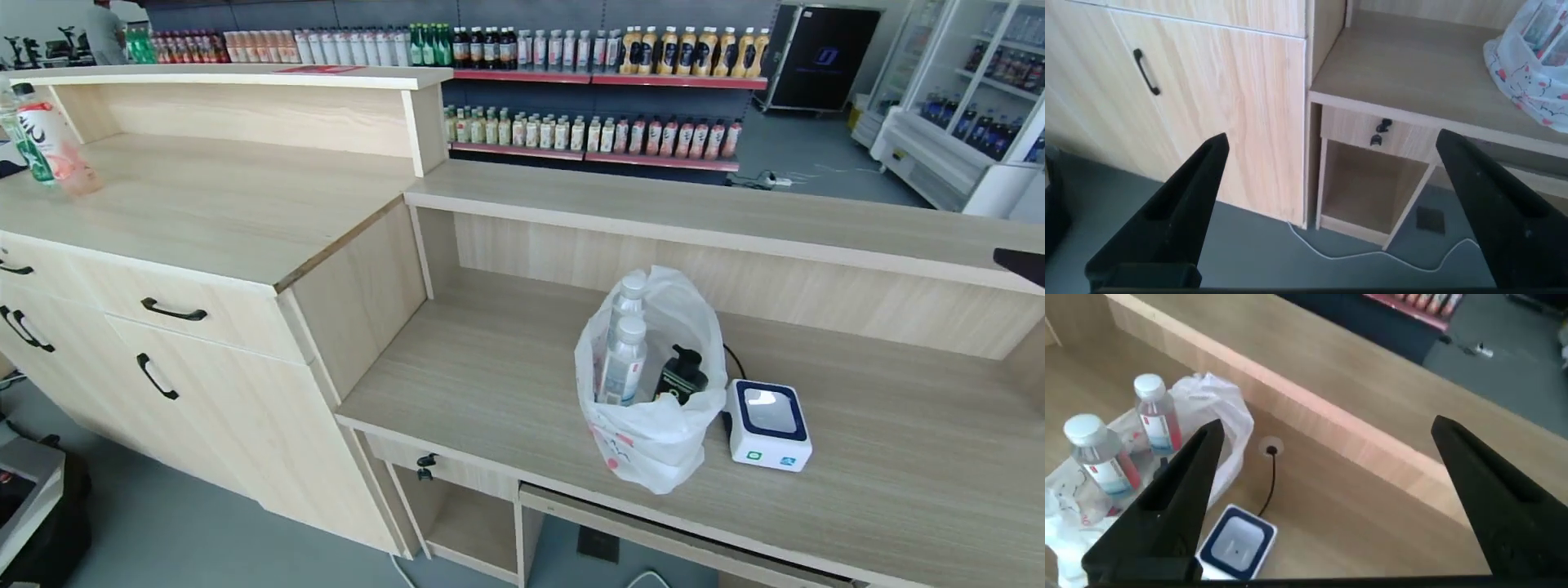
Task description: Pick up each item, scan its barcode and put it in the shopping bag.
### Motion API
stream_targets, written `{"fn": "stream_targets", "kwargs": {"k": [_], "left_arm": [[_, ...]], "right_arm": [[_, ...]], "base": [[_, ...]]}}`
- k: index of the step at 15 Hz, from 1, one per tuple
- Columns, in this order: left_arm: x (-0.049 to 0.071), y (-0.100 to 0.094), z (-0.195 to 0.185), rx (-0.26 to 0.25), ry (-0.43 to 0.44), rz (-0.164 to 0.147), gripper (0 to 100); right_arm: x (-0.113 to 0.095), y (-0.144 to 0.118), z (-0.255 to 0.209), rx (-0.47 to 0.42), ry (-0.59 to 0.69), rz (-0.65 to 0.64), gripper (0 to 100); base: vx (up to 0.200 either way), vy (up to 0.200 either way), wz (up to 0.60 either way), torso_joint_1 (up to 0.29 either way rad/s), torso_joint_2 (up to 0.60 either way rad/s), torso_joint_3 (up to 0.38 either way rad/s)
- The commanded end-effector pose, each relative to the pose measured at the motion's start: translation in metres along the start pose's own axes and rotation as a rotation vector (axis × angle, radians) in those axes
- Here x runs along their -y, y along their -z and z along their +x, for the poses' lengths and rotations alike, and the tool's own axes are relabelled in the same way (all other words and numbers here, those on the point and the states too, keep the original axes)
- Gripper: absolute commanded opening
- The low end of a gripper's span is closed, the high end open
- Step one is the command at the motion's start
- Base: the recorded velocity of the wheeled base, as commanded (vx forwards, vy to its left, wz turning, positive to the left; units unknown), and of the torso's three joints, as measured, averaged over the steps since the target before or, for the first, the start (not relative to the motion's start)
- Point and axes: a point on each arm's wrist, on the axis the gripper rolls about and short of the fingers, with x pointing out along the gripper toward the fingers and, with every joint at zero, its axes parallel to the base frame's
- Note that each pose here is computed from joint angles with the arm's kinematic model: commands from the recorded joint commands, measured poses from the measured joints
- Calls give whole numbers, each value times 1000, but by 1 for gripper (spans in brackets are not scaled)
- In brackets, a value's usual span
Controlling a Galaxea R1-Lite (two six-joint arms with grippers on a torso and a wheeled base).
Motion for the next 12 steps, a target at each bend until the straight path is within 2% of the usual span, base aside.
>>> {"fn": "stream_targets", "kwargs": {"k": [1, 3, 6, 7, 8, 9, 12], "left_arm": [[0, 0, 0, -2, 1, 0, 100], [0, 0, 0, -2, 1, 0, 100], [0, 0, 0, -2, 1, 0, 100], [0, 0, 0, -2, 1, 0, 100], [0, 0, 0, -2, 1, 0, 100], [0, 0, 0, -2, 1, 0, 100], [0, 0, 0, -2, 1, 0, 100]], "right_arm": [[-10, -25, -42, 5, 136, 14, 100], [-21, -18, -60, -58, 182, 57, 100], [-44, 2, -84, -74, 199, 82, 100], [-57, 15, -98, -76, 203, 89, 100], [-70, 33, -110, -84, 206, 124, 100], [-87, 56, -125, -87, 185, 153, 100], [-131, 129, -168, -7, 24, 211, 100]], "base": [[0, 0, -600, 7, 2, 2], [0, 0, -600, 2, 5, 5], [0, 0, -600, 4, 2, 1], [0, 0, -600, 2, 2, -7], [0, 0, -600, -2, 2, 7], [0, 0, 0, 0, 0, 0], [0, 0, 0, 0, 0, 0]]}}
